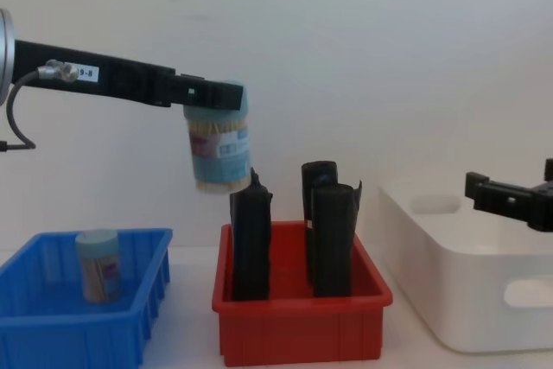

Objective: Pick the cotton swabs from the blue box and place them into the white box.

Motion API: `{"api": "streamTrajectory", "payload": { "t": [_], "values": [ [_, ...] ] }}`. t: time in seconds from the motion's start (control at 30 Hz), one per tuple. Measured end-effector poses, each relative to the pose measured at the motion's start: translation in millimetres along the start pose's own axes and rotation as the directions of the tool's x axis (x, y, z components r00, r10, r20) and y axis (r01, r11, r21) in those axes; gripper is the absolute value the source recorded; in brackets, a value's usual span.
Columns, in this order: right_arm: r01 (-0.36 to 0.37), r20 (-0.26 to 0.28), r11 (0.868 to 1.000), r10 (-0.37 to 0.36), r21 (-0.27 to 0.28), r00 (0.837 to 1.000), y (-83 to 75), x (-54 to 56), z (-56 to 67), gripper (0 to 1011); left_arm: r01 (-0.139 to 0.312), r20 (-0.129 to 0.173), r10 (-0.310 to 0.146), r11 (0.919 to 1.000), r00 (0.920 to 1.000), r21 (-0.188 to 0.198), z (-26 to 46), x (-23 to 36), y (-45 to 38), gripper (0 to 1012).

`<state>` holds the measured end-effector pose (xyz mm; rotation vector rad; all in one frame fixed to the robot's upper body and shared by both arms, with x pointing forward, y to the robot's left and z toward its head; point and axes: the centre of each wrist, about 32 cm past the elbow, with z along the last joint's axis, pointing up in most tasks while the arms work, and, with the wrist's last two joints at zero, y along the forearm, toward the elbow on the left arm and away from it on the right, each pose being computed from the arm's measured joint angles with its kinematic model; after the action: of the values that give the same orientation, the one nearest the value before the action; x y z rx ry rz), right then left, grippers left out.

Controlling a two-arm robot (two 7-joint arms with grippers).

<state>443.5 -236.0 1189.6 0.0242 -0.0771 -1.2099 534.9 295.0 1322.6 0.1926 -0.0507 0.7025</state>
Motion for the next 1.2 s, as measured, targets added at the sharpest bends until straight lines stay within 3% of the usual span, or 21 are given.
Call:
{"api": "streamTrajectory", "payload": {
  "t": [0.5,0.83,0.93,1.2],
  "values": [
    [-0.154,0.027,0.988,0.154,-0.013,0.988,9.8,-11.3,8.7,1002,0.045,0.0,-0.045,0.999,0.999,-0.005,4.7,-0.1,-0.3,669],
    [-0.297,0.062,0.955,0.298,-0.026,0.953,26.7,-24.0,20.2,1002,0.057,0.0,-0.057,0.9984,0.9984,-0.006,5.7,-0.2,-0.5,669],
    [-0.352,0.076,0.936,0.353,-0.033,0.933,35.1,-28.9,25.6,1002,0.059,0.0,-0.059,0.9983,0.9983,-0.006,5.9,-0.2,-0.5,669],
    [-0.423,0.1,0.905,0.425,-0.046,0.9,51.5,-38.3,35.0,1002,0.062,-0.001,-0.062,0.9981,0.9981,-0.006,6.3,-0.3,-0.5,669]
  ]
}}
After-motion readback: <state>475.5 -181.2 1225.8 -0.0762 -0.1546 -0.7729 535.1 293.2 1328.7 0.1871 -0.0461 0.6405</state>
